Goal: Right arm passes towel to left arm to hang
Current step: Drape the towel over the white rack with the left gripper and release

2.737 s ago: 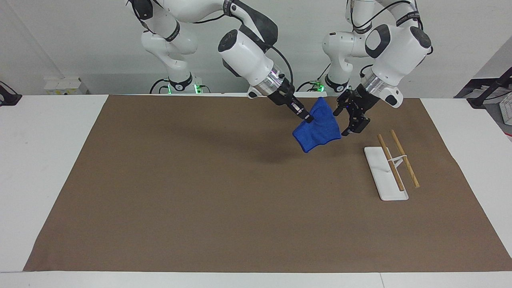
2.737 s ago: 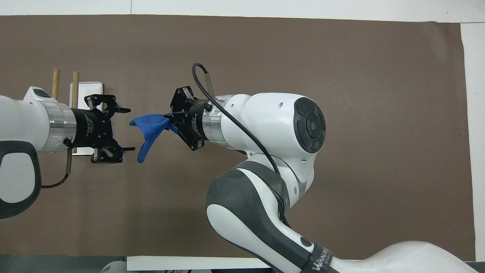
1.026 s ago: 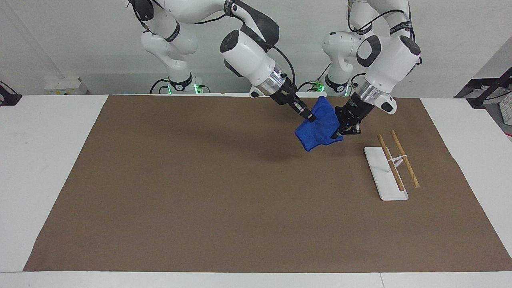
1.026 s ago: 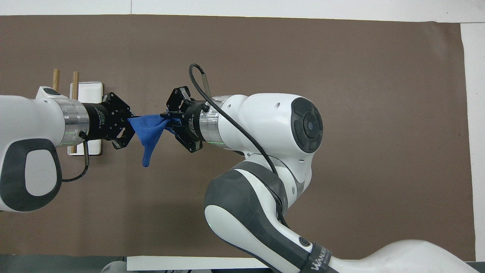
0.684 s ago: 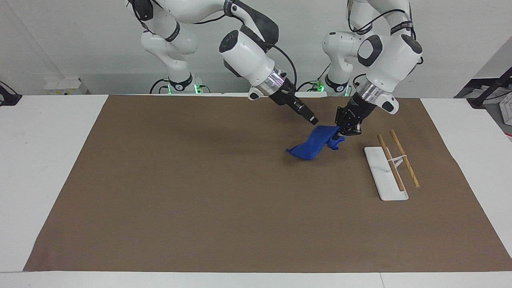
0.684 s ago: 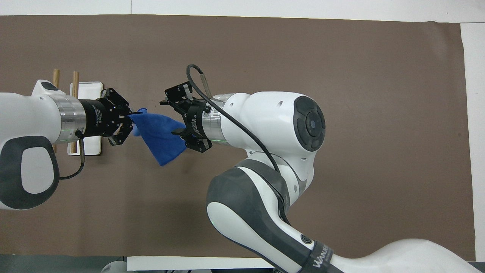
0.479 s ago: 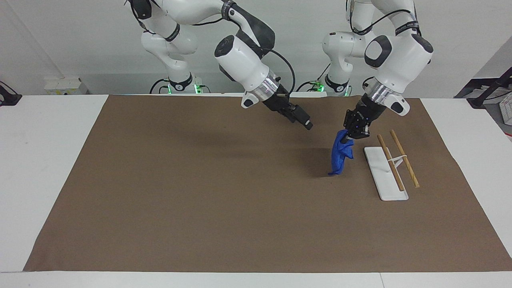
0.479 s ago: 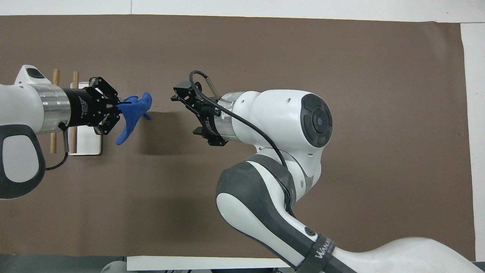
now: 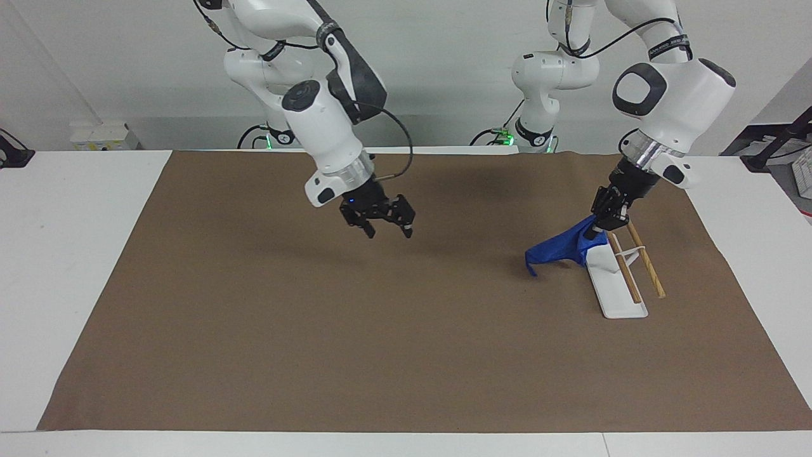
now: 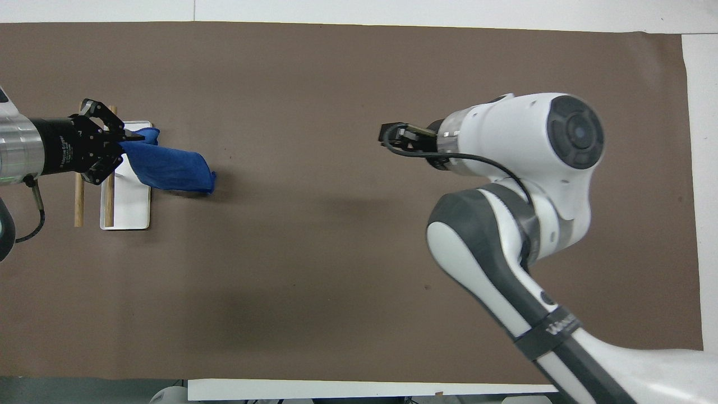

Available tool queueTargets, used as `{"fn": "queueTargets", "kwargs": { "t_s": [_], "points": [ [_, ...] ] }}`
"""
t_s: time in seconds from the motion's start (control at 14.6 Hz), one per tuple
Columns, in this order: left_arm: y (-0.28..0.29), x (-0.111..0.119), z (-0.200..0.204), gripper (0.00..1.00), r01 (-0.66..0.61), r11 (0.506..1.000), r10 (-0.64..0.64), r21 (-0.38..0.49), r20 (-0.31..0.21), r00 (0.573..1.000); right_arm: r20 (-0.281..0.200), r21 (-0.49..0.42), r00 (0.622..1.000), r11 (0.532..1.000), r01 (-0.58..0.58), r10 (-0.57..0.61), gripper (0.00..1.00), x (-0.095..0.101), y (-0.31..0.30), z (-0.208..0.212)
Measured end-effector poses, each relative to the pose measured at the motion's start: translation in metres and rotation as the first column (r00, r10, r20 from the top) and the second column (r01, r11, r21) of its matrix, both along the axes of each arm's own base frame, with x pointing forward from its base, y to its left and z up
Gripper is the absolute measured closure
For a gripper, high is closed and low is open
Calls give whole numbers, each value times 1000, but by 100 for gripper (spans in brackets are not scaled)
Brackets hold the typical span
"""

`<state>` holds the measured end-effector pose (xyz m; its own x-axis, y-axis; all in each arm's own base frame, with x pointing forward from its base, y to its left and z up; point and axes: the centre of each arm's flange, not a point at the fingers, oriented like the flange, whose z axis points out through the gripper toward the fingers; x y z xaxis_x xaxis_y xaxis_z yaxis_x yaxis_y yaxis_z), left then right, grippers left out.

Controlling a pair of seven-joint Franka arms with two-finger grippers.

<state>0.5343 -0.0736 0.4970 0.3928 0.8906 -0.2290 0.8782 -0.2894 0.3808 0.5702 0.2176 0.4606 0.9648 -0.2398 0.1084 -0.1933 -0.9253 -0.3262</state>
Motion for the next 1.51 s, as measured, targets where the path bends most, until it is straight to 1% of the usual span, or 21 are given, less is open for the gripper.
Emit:
{"fn": "queueTargets", "kwargs": {
  "t_s": [0.07,0.21,0.34,0.55,0.62,0.75,0.96,1.03,1.16,1.3,1.51],
  "points": [
    [4,1,0,98,-7,1000,7,0,-1,1000,1,-49,999,998,-43,43,0,6,-36,3],
    [13,2,-1,98,-50,999,50,-8,-12,999,-27,-108,995,989,-99,97,0,10,-104,13],
    [24,4,0,98,-132,991,131,-24,-20,991,-73,-166,992,979,-119,108,0,2,-162,34],
    [42,9,4,98,-249,967,249,-47,-8,969,-141,-267,984,953,-141,106,0,-14,-215,70],
    [48,11,6,98,-289,956,289,-57,-4,957,-154,-284,982,947,-149,109,0,-17,-226,82],
    [62,16,8,98,-381,921,384,-82,10,923,-170,-291,977,941,-175,129,0,-21,-248,103],
    [74,23,9,98,-450,887,457,-108,53,888,-175,-289,973,936,-199,153,0,-25,-273,125],
    [80,24,9,98,-459,882,467,-109,63,882,-177,-288,972,936,-201,154,0,-25,-273,126],
    [96,25,8,98,-432,898,439,-85,97,893,-194,-283,968,936,-210,158,0,-26,-271,123],
    [115,25,9,98,-367,929,369,-38,149,918,-203,-280,965,935,-217,163,0,-25,-269,120],
    [122,26,14,98,-254,967,243,28,215,946,-209,-278,964,935,-219,164,0,-25,-268,119]
  ]
}}
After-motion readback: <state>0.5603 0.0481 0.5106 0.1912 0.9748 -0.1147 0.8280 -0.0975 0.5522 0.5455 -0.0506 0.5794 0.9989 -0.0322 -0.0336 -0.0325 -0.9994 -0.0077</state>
